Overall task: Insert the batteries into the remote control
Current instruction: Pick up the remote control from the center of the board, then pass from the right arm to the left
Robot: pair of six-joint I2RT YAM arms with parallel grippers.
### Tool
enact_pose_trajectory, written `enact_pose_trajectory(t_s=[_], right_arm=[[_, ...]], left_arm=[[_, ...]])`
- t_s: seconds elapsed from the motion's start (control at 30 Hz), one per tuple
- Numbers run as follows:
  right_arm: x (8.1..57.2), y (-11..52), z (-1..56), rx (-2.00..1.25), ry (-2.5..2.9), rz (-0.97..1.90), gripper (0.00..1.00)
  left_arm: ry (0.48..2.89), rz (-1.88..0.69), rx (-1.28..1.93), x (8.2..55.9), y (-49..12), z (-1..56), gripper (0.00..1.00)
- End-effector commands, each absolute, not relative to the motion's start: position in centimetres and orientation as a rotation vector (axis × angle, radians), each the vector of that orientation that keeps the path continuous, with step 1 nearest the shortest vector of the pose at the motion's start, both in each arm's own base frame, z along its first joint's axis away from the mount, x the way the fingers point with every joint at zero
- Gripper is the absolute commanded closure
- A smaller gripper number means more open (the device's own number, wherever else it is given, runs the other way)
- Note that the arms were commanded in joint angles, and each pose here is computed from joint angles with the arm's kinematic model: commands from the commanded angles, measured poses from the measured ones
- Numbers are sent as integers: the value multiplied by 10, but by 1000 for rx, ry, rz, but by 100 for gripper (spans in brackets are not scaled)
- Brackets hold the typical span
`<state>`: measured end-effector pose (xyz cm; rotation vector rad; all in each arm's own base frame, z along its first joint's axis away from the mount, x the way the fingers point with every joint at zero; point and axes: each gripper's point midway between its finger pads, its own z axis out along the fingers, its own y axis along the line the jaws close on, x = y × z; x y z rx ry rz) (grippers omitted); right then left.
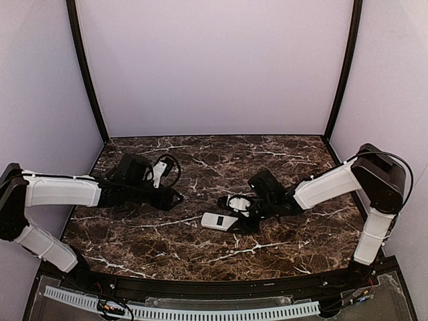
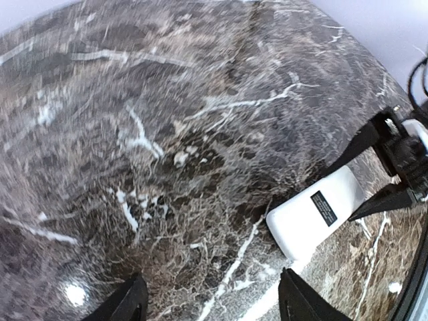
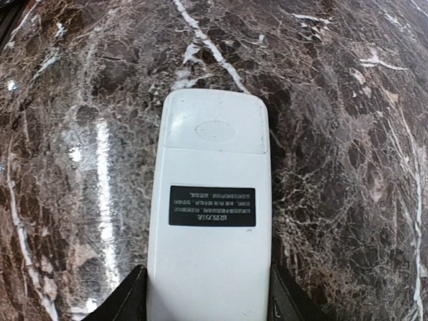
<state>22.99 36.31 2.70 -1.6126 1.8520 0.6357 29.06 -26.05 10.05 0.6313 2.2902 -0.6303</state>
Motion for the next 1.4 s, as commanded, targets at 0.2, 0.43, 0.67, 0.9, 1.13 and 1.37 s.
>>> enact_pose_trajectory(t_s=[0.2,0.43,0.67,0.9,1.13,1.37], right_arm=[[203,370,109,-1620,1750,839,100],[191,374,138,-1593,1763,969,100],[188,373,153,-1534,1802,1089,100],[186,372,165,-1514,1788,1167,100],[179,370,160,-1535,1797,1197,100],[177,369,157,-1552,1797,1206,100]], left_arm=[[1566,-248,1304,218,-290,149,35],[1273,-66,1489,184,-308,179,38],[1075,213,1719,166,-328,176,47],[1018,377,1821,173,-349,167,50],[989,471,1775,185,-367,171,59],[991,449,1758,185,-378,172,80]])
